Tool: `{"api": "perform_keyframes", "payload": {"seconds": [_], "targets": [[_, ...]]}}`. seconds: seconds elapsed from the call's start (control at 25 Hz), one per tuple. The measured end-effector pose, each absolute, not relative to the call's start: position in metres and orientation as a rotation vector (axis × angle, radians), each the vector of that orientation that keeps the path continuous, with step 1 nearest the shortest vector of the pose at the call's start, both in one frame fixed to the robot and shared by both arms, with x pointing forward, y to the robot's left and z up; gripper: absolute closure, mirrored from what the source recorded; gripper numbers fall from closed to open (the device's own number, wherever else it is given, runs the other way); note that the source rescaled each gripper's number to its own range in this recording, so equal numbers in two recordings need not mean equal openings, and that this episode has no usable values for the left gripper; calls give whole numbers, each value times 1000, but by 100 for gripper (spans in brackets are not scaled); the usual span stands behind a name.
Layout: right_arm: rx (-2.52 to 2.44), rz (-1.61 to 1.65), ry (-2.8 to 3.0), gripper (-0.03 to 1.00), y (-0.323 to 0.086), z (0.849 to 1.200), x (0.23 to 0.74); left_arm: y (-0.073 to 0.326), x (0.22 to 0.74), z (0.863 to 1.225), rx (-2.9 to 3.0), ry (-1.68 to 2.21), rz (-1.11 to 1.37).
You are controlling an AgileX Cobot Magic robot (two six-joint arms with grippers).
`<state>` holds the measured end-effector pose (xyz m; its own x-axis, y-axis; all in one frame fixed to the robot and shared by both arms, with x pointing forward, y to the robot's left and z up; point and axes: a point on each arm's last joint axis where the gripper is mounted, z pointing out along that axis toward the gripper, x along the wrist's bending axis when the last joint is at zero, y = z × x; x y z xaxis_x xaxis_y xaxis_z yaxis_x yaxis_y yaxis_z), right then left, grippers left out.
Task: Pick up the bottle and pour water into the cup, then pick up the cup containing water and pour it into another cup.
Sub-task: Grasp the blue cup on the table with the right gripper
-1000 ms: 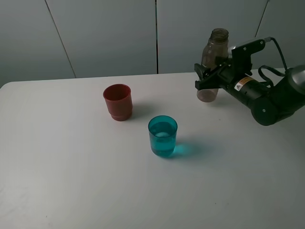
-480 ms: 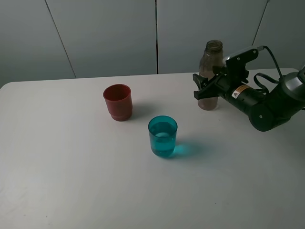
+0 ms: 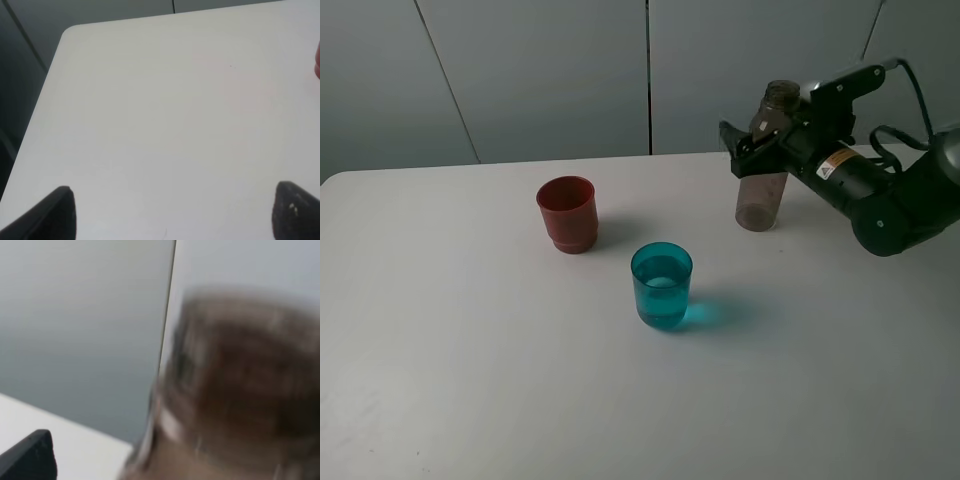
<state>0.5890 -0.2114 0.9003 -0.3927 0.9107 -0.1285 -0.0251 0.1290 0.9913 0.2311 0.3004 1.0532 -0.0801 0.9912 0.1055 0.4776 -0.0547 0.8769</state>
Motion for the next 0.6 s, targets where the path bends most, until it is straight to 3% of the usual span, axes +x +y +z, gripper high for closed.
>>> {"api": "perform_keyframes", "payload": {"seconds": [0.36,0.6], "targets": [[680,1564,1599,-3,-199,993,565,300,231,1053,1583,1611,1075],[598,1740,1848,-3,-183,1013,536,300,231,1053,1583,1611,1075]]}}
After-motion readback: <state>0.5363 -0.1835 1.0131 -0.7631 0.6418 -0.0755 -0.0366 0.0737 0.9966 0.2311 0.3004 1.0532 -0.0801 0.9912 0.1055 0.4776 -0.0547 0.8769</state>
